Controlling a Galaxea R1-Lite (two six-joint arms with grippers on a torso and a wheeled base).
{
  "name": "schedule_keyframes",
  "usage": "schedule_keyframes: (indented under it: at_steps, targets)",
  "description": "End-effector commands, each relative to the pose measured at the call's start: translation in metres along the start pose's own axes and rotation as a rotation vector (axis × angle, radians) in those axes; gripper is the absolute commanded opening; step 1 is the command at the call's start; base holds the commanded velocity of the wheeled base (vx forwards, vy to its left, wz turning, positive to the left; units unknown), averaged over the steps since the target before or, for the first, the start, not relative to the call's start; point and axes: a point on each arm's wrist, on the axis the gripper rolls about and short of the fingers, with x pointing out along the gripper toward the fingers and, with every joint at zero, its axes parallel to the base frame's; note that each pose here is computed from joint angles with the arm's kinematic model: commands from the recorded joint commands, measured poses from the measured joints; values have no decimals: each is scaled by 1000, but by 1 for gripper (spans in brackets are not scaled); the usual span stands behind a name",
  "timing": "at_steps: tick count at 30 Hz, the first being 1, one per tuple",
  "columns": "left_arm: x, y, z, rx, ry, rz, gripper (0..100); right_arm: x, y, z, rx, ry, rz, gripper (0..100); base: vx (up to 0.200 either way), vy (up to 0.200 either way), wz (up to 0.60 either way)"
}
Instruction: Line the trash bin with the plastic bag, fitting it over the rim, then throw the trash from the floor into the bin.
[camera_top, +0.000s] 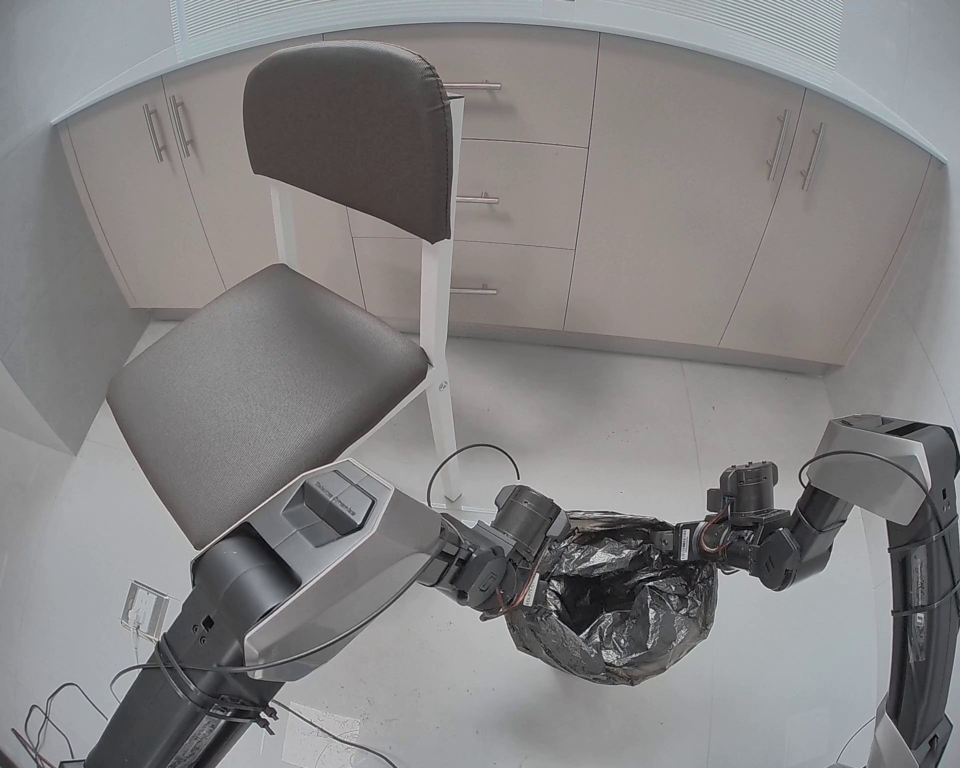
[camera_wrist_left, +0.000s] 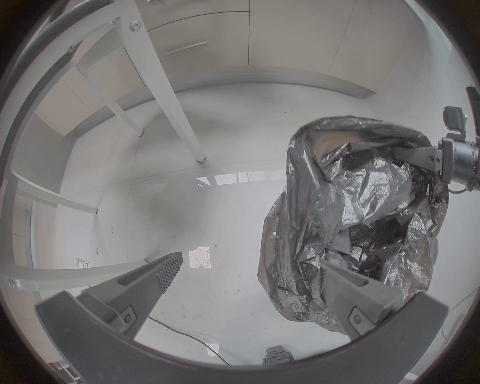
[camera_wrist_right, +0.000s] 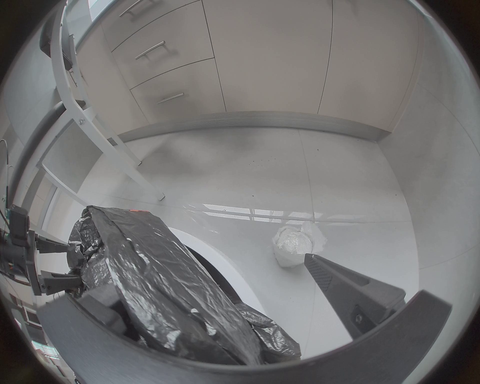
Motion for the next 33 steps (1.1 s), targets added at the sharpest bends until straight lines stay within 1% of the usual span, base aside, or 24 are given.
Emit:
schedule_keyframes:
  at_steps: [1, 4, 8, 12, 14, 15, 16, 17, 20, 21, 22, 23, 24, 25, 27, 33]
  targets:
    - [0, 1, -2, 1, 16, 6, 100, 2, 0, -3, -1, 9, 0, 100, 0, 0, 0]
    - [-4, 0, 0, 5, 19, 7, 100, 2, 0, -3, -1, 9, 0, 100, 0, 0, 0]
    - [1, -1, 1, 16, 23, 9, 100, 2, 0, -4, -1, 10, 1, 100, 0, 0, 0]
    - [8, 3, 10, 4, 53, -10, 100, 4, 0, -7, -2, 20, 5, 100, 0, 0, 0]
    - [12, 7, 16, -3, 85, -19, 100, 4, 1, -7, -3, 20, 5, 100, 0, 0, 0]
    - [13, 9, 19, -1, 124, -12, 100, 5, 1, -8, -3, 22, 6, 100, 0, 0, 0]
    - [13, 9, 19, 0, 129, -10, 100, 5, 1, -8, -3, 22, 6, 100, 0, 0, 0]
    - [18, 12, 6, 25, 229, 23, 100, 5, 0, -7, -2, 20, 5, 100, 0, 0, 0]
    - [28, 19, -19, 65, 399, 72, 100, 5, 0, -8, -2, 21, 3, 100, 0, 0, 0]
    - [28, 19, -19, 65, 399, 72, 100, 5, 0, -8, -2, 21, 3, 100, 0, 0, 0]
    - [33, 22, -34, 83, 492, 91, 100, 5, 0, -8, -2, 21, 3, 100, 0, 0, 0]
    - [35, 23, -40, 93, 536, 103, 100, 5, 0, -7, -2, 20, 4, 100, 0, 0, 0]
    - [36, 24, -43, 97, 553, 108, 100, 5, 0, -7, -2, 20, 4, 100, 0, 0, 0]
    - [38, 25, -49, 104, 597, 119, 100, 5, 0, -7, -1, 17, 3, 100, 0, 0, 0]
    - [39, 26, -54, 105, 625, 130, 100, 5, 0, -5, -1, 12, 3, 100, 0, 0, 0]
    - [39, 25, -54, 87, 624, 122, 100, -1, 1, 3, -3, -12, 6, 100, 0, 0, 0]
